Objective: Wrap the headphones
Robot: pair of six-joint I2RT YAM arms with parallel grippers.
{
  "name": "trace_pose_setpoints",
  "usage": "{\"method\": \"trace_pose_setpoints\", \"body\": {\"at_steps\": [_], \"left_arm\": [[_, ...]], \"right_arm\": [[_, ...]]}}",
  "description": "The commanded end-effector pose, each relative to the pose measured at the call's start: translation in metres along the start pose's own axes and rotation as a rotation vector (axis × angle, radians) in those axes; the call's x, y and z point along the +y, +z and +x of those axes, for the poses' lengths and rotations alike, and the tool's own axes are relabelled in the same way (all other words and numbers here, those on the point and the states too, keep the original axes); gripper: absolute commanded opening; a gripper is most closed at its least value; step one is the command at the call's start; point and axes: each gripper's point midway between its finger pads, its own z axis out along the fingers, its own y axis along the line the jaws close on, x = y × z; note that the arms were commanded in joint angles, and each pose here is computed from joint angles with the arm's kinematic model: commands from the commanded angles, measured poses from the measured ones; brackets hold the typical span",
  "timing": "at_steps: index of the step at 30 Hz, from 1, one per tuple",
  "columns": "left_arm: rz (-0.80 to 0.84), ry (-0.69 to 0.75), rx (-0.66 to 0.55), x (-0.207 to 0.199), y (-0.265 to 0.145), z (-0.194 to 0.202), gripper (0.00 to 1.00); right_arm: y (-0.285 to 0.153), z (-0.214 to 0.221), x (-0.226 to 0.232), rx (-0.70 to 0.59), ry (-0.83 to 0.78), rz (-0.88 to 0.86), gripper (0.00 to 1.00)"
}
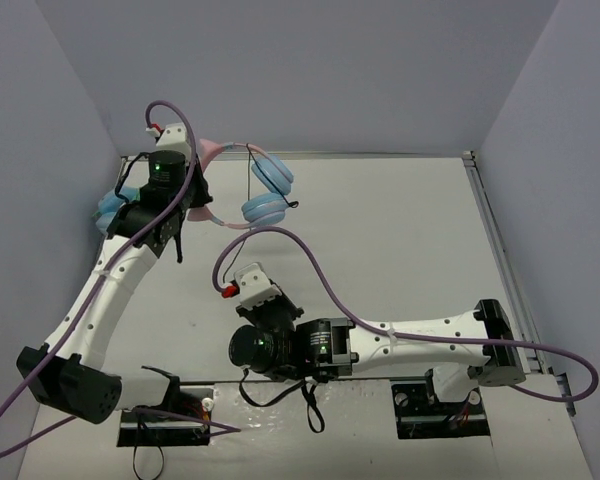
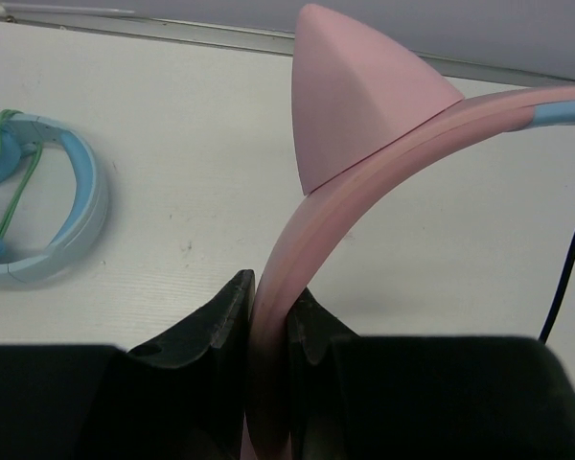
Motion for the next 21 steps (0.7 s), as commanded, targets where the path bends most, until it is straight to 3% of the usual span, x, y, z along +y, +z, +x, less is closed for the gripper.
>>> {"method": "trace_pose_setpoints", "body": {"at_steps": [1, 21], "left_arm": [[-0.020, -0.017, -0.131, -0.005, -0.013, -0.035, 0.00], [0.079, 0.132, 0.017, -0.045, -0.038, 0.018, 0.00]], "right_arm": [[-0.007, -0.043, -0.043, -0.066, -0.032, 0.150, 0.00], [0.014, -0.069, -0.132, -0.012, -0.183, 0.470, 0.00]]}}
